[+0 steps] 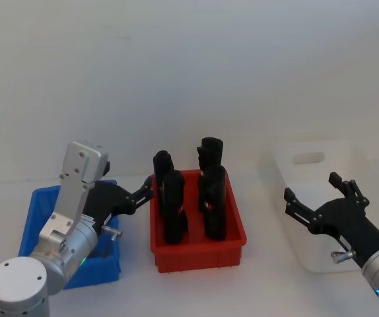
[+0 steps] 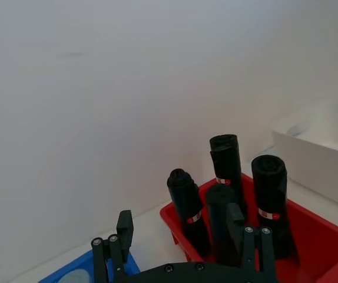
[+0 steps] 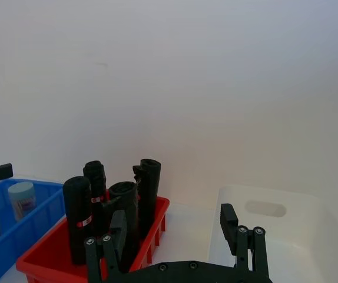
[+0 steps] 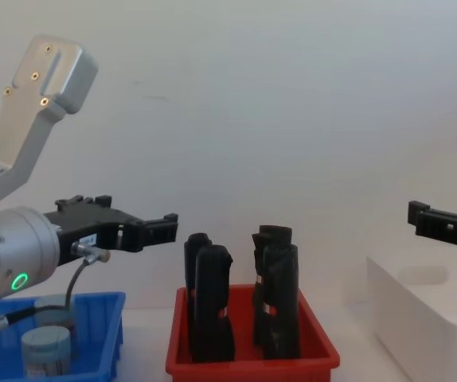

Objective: Pick the cotton swabs from the blue box and place them into the white box.

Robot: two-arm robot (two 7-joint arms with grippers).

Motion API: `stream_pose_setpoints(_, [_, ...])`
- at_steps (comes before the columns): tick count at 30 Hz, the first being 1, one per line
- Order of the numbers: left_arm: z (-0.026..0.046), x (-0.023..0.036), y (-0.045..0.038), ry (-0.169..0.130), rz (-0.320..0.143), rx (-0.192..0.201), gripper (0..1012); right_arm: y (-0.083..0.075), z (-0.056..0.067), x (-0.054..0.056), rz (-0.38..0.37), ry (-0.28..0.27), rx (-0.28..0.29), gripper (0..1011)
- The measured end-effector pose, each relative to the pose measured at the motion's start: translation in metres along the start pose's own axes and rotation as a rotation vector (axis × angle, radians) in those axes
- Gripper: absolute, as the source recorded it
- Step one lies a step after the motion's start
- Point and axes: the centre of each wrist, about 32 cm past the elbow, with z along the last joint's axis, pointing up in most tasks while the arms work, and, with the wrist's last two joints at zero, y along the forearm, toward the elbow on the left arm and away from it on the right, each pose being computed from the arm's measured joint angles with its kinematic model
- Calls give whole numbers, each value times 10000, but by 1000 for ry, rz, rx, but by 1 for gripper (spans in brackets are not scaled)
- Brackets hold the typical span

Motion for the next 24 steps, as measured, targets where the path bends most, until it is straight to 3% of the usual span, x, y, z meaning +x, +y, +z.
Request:
stream_pose_setpoints(11, [-87,208,-49,67,73,111,1004,0,0,0,0,0,0,1002])
stream_pose_setpoints(24, [-226,377,-65,166,159,205,1004,0,0,0,0,0,0,1002])
